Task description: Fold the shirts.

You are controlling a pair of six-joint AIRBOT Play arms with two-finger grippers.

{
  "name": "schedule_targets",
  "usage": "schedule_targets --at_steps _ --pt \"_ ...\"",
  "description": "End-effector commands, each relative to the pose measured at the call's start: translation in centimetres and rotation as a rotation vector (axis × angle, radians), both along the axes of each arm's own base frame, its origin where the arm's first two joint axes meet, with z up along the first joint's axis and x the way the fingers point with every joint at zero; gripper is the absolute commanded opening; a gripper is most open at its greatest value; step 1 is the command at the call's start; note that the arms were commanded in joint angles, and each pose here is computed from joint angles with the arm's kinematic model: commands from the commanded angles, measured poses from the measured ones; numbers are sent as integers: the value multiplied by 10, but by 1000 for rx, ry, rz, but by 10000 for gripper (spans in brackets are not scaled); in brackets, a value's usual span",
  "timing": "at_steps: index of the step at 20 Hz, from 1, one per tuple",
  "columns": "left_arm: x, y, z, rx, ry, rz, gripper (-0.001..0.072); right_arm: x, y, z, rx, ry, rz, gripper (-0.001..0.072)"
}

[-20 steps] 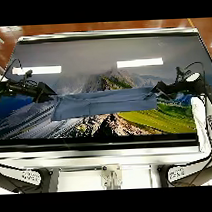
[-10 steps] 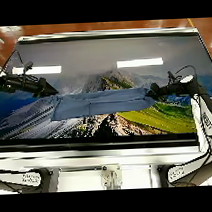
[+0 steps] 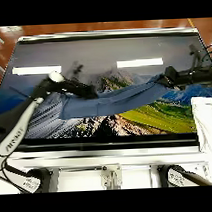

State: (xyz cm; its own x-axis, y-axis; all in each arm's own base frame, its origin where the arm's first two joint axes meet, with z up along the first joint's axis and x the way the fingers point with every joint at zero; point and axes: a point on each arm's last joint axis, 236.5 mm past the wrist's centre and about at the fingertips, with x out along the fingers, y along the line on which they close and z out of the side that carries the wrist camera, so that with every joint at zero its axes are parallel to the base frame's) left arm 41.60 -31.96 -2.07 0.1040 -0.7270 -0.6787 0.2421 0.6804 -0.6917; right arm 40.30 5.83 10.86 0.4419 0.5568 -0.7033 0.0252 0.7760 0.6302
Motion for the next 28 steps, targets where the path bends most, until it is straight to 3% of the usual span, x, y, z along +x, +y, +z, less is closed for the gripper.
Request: schedule_targets --at_steps 1,7,10,13,17,20,23,25,26,27,28 --pt "-20 -93 -12 -127 12 41 37 -41 5 51 -35 -51 -18 63" --pt "-63 -182 -21 -420 217 75 37 -59 13 83 -10 -102 -52 63" --pt "-78 -199 -24 -498 295 22 36 -59 15 85 6 -100 -53 63" --pt "-45 -173 -10 -515 221 40 33 -56 15 86 11 -105 -71 63" --pt "47 -55 42 -426 -5 143 33 -33 59 83 41 -152 -13 63" --pt "103 95 112 -303 -212 314 33 -9 134 66 85 -189 80 63" --pt "104 238 196 -225 -389 516 34 4 232 11 138 -145 162 62" --pt "80 296 240 -195 -472 580 33 0 293 -48 181 -45 177 63" --pt "67 314 255 -180 -501 599 33 -5 316 -77 203 13 175 119" --pt "54 327 266 -160 -522 609 34 -10 335 -104 223 69 176 441" --pt "42 334 272 -137 -531 608 34 -16 346 -123 242 117 194 698"
